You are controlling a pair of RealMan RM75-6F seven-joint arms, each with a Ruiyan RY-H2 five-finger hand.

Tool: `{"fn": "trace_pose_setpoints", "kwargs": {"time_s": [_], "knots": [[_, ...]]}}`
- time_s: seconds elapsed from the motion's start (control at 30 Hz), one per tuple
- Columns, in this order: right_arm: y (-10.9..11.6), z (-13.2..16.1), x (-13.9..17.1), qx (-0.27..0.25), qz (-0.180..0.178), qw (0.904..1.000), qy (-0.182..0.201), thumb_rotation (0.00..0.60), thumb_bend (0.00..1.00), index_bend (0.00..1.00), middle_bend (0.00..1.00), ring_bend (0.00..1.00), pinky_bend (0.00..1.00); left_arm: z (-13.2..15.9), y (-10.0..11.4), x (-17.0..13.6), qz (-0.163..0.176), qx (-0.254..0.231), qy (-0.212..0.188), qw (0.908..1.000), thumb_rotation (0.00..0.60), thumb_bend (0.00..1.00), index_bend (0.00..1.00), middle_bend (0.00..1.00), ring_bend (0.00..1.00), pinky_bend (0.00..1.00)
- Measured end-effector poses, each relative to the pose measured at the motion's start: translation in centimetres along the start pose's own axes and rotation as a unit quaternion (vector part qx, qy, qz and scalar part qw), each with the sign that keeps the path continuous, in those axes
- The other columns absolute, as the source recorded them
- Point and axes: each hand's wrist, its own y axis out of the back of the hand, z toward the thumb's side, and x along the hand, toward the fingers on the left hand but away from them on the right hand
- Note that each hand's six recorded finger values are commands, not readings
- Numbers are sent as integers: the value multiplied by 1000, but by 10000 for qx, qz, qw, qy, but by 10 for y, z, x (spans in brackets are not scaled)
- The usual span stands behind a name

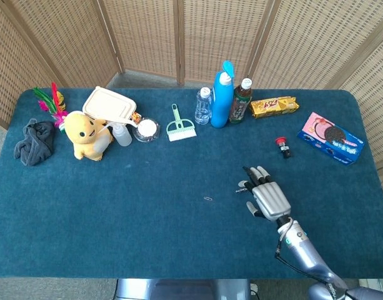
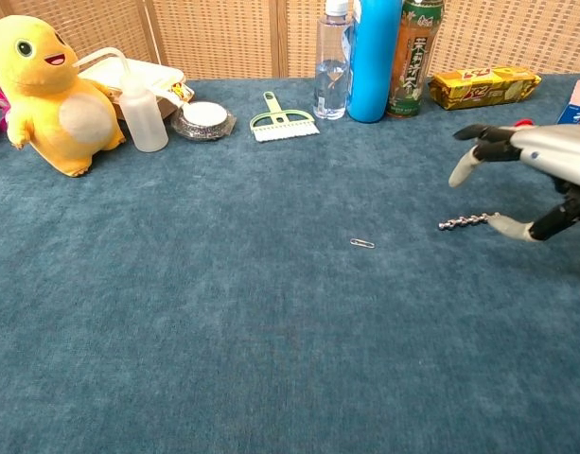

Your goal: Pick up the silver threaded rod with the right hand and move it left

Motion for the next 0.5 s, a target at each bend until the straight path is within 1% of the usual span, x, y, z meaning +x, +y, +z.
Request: {"fn": "trace_pose_setpoints", "kwargs": {"time_s": [0.17,0.3,0.5], "knots": [[-4,4,-12,147,237,9996,0,600,450,238,0,0,0,1,-2,0,-122,-50,-44,9999,600,372,0,0,0,45],[-5,5,-18,208,332,9992,-37,600,450,244,0,0,0,1,-3,0,-160,-65,-54,9998,600,371,0,0,0,46],[-8,6,-26,230,414,9988,-85,600,450,307,0,0,0,1,-3,0,-181,-83,-48,9998,600,371,0,0,0,46]]}}
